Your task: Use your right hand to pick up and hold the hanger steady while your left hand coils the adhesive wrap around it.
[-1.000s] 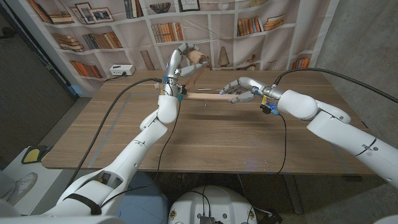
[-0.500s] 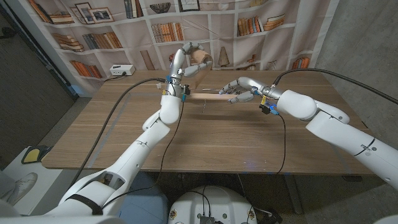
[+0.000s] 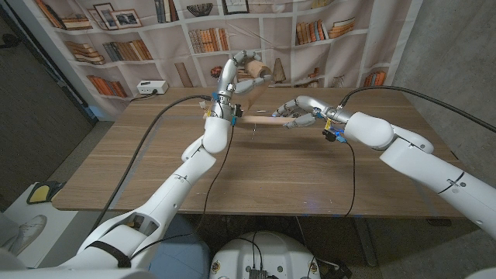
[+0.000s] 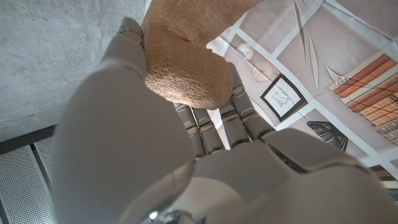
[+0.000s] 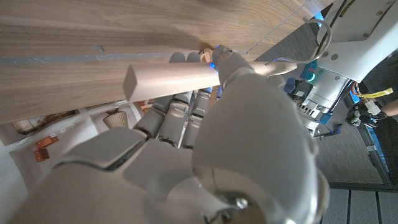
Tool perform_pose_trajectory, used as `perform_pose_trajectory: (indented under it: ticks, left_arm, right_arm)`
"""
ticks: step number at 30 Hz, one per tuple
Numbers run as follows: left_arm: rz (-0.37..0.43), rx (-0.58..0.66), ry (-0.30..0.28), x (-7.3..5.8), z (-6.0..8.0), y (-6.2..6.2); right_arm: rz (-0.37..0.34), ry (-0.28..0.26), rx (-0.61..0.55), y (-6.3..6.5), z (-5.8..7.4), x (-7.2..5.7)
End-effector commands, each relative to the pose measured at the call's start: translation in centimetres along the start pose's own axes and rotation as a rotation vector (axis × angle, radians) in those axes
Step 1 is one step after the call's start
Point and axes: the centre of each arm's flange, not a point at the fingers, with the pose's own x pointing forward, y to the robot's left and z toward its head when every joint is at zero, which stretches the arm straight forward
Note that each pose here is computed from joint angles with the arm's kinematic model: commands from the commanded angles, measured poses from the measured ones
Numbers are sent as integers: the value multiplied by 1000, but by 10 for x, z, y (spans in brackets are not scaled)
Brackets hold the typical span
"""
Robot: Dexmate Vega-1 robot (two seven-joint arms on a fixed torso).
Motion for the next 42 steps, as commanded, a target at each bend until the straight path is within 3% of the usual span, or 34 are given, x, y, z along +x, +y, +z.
perform_pose_trajectory:
  ticks: [1, 42]
  left_arm:
    - [-6, -23, -4, -1, 6, -5]
    - [5, -89, -49, -2, 24, -12]
  right_arm:
    - [4, 15, 13, -1, -7, 2]
    - [3, 63, 30, 2, -24, 4]
